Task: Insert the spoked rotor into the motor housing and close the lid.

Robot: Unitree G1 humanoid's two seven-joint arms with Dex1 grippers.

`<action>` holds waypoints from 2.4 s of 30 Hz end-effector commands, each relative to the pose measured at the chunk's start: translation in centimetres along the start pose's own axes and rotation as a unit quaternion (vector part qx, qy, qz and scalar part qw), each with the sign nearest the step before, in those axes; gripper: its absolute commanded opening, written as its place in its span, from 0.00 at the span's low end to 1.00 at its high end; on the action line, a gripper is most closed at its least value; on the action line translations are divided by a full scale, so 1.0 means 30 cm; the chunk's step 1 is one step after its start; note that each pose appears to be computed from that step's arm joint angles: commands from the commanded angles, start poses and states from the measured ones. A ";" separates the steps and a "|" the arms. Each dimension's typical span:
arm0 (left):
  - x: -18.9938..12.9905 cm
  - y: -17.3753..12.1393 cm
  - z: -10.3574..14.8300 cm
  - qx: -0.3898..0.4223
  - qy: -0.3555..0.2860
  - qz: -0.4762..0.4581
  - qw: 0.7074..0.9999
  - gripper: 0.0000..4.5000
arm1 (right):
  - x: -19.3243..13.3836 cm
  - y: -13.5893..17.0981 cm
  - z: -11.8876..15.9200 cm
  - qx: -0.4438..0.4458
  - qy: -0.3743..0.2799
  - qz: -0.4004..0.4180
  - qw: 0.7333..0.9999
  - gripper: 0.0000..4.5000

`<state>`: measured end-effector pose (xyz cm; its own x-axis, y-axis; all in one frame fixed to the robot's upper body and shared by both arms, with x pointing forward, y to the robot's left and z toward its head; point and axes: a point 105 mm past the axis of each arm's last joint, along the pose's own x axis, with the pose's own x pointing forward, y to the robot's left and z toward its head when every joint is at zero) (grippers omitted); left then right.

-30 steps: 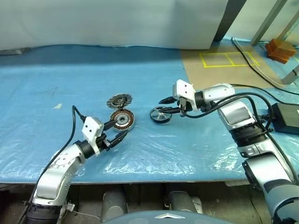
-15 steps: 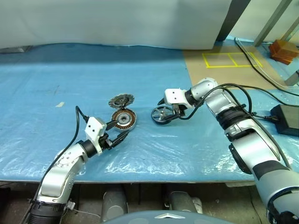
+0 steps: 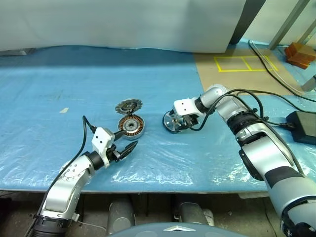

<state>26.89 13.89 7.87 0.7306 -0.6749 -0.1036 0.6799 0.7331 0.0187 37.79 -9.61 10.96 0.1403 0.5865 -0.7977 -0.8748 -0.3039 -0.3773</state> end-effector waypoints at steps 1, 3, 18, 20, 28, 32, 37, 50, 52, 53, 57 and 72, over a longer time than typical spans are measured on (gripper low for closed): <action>0.005 0.005 0.019 0.012 -0.012 0.000 1.000 0.75 | -0.010 -0.011 0.003 -0.008 0.007 -0.007 1.000 0.57; 0.007 0.007 0.020 0.013 -0.013 0.000 1.000 0.75 | -0.013 -0.010 0.001 -0.011 0.008 -0.009 1.000 0.44; -0.076 0.103 0.109 0.027 -0.048 0.043 0.998 0.75 | -0.090 -0.088 0.229 0.061 -0.180 -0.065 0.980 0.27; -0.108 0.124 0.118 0.031 -0.042 0.050 0.997 0.75 | -0.094 -0.083 0.265 0.109 -0.223 -0.062 0.967 0.27; -0.130 0.150 0.113 0.039 -0.031 0.067 0.997 0.75 | -0.038 -0.010 0.365 0.263 -0.345 -0.012 0.901 0.27; -0.120 0.137 0.106 0.037 -0.028 0.059 0.997 0.75 | 0.021 -0.026 0.387 0.302 -0.367 -0.028 0.879 0.27; -0.107 0.125 0.108 0.036 -0.028 0.050 0.998 0.75 | 0.084 -0.043 0.395 0.321 -0.367 -0.038 0.872 0.27; -0.089 0.100 0.105 0.034 -0.028 0.043 0.998 0.75 | 0.146 -0.021 0.298 0.340 -0.324 -0.046 0.882 0.27; -0.088 0.098 0.104 0.033 -0.028 0.042 0.998 0.75 | 0.129 -0.028 0.310 0.332 -0.330 -0.046 0.882 0.27; -0.086 0.097 0.103 0.032 -0.027 0.042 0.998 0.75 | 0.120 -0.030 0.326 0.326 -0.337 -0.043 0.882 0.27; -0.078 0.093 0.101 0.031 -0.027 0.040 0.998 0.75 | 0.110 -0.038 0.352 0.315 -0.344 -0.043 0.884 0.27; -0.069 0.083 0.095 0.027 -0.026 0.036 0.999 0.75 | 0.172 -0.039 0.300 0.310 -0.288 -0.071 0.903 0.78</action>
<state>27.39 17.34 9.97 0.7862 -0.6128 -0.0792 0.6173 0.7849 0.0542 35.52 0.08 10.86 0.1758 0.9278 -0.3291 -0.9791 0.1995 0.0393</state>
